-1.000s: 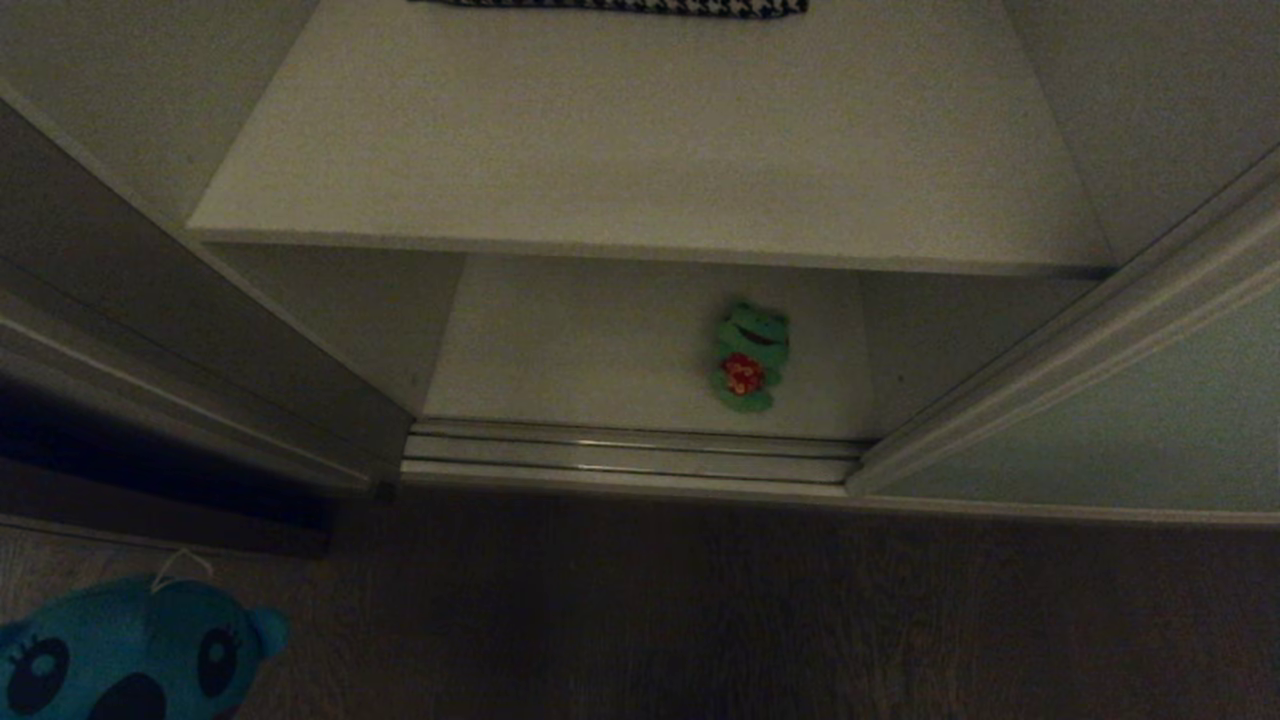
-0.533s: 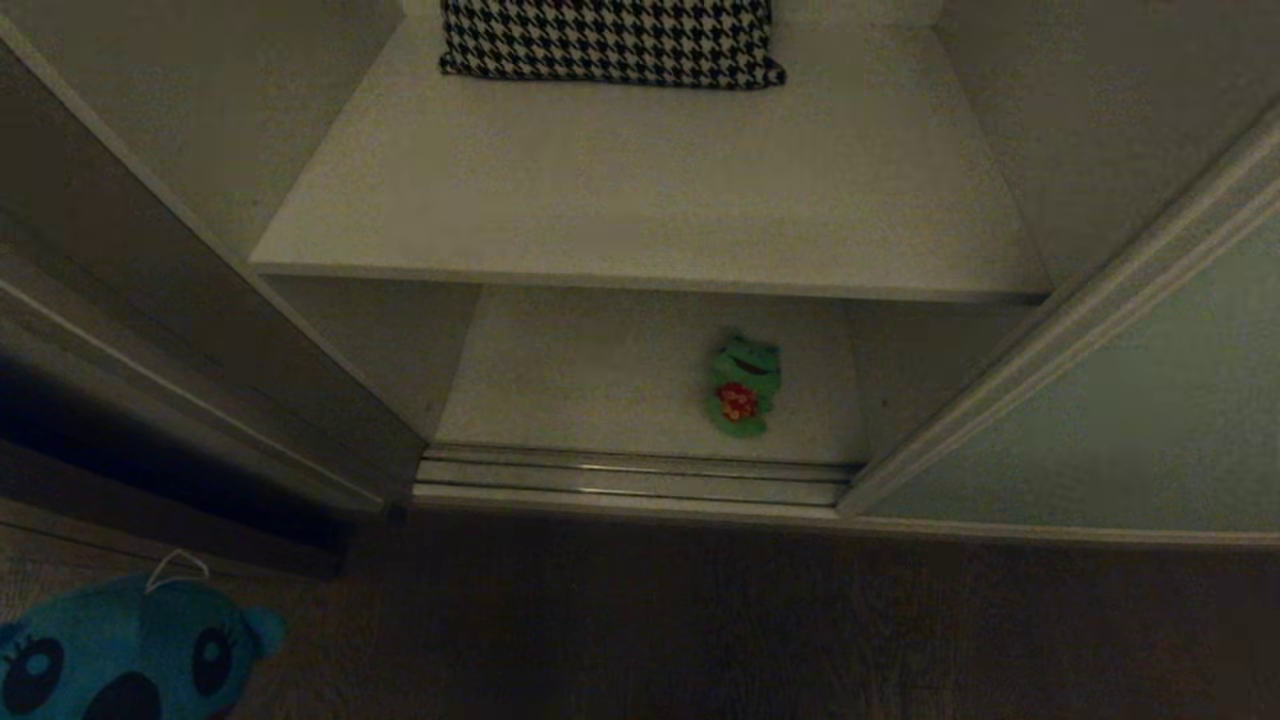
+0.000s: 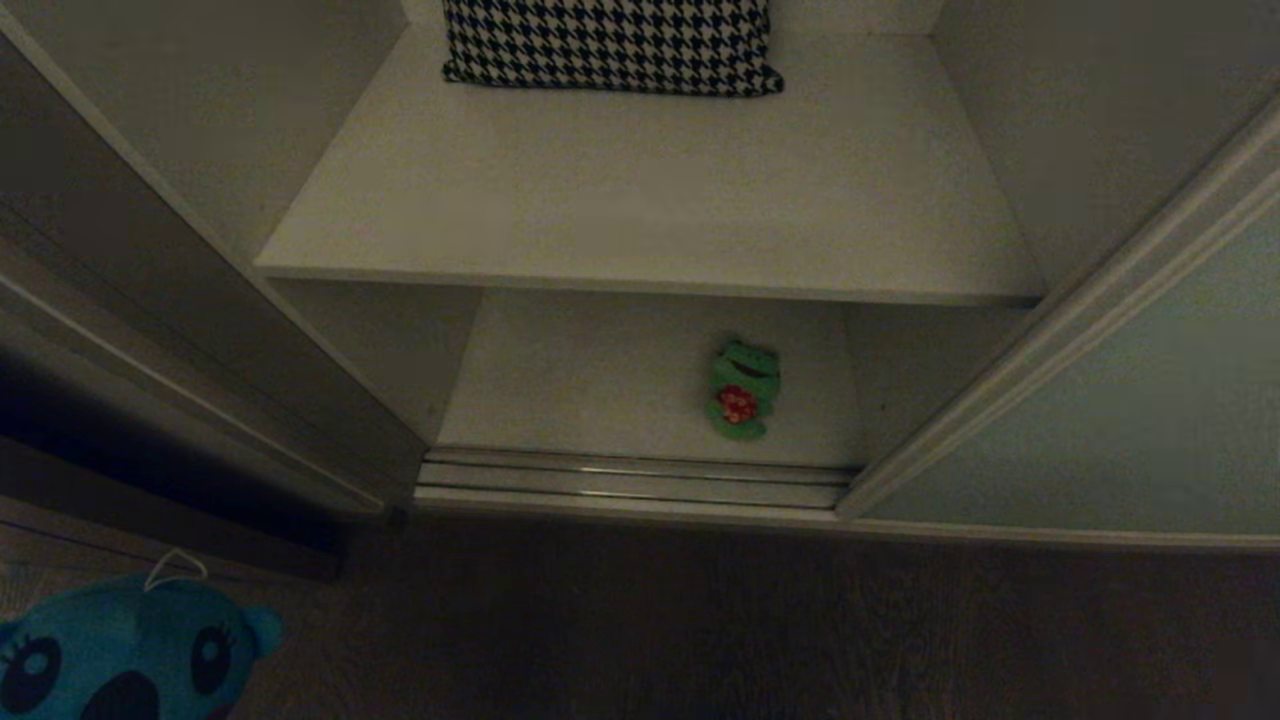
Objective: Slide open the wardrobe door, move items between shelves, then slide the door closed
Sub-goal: Place the blue doll on the higher shelf
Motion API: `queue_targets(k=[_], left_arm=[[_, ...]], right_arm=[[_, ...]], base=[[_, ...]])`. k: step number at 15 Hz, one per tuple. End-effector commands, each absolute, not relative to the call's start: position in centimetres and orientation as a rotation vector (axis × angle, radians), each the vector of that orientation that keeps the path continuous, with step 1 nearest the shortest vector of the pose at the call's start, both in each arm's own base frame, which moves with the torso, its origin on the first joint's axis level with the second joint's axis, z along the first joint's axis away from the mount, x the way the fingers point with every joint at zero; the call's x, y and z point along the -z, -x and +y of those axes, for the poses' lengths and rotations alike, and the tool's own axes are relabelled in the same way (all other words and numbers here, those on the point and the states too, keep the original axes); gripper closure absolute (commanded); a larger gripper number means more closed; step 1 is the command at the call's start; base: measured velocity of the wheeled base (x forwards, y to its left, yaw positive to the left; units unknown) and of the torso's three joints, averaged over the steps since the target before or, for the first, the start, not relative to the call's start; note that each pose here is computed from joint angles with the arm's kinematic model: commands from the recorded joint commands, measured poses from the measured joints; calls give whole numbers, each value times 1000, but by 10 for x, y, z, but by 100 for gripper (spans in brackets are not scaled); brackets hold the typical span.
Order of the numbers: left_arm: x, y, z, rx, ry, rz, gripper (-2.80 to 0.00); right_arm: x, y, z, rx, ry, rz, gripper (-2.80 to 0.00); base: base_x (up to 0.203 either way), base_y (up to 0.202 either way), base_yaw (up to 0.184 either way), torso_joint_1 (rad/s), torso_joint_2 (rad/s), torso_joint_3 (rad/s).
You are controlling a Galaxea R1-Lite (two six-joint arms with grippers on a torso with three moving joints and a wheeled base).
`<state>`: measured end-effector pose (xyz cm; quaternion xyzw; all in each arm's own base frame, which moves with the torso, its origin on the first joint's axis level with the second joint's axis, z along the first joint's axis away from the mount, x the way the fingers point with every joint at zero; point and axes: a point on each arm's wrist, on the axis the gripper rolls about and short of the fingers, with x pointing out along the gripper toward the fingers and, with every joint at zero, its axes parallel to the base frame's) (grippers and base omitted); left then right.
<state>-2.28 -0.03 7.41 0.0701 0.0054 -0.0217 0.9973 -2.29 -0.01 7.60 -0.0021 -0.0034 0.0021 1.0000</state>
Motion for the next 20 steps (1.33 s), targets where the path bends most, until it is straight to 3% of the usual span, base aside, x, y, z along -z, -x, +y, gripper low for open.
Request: queue_targets(k=[1,5,9,14,20], left_arm=[[-79,23,0,42,-139,-27,0],[-132,40,-1,51,-135,-234,0],[-196,2,-2,77,-109,-106,0],[-286,-137,-4,103,-86,21,0],[-323,-327,-14,129,-45,-84,0]], right_arm=[[-76,23,0,-5,5,-11,0],[-76,23,0,-5,5,-11,0],[-76,23,0,-5,5,-11,0],[-76,23,0,-5,5,-11,0],[-76,23,0,-5,5,-11,0]], base=[[0,0,0,0,0,0],[0,0,0,0,0,0],[0,0,0,0,0,0],[0,0,0,0,0,0],[0,0,0,0,0,0]])
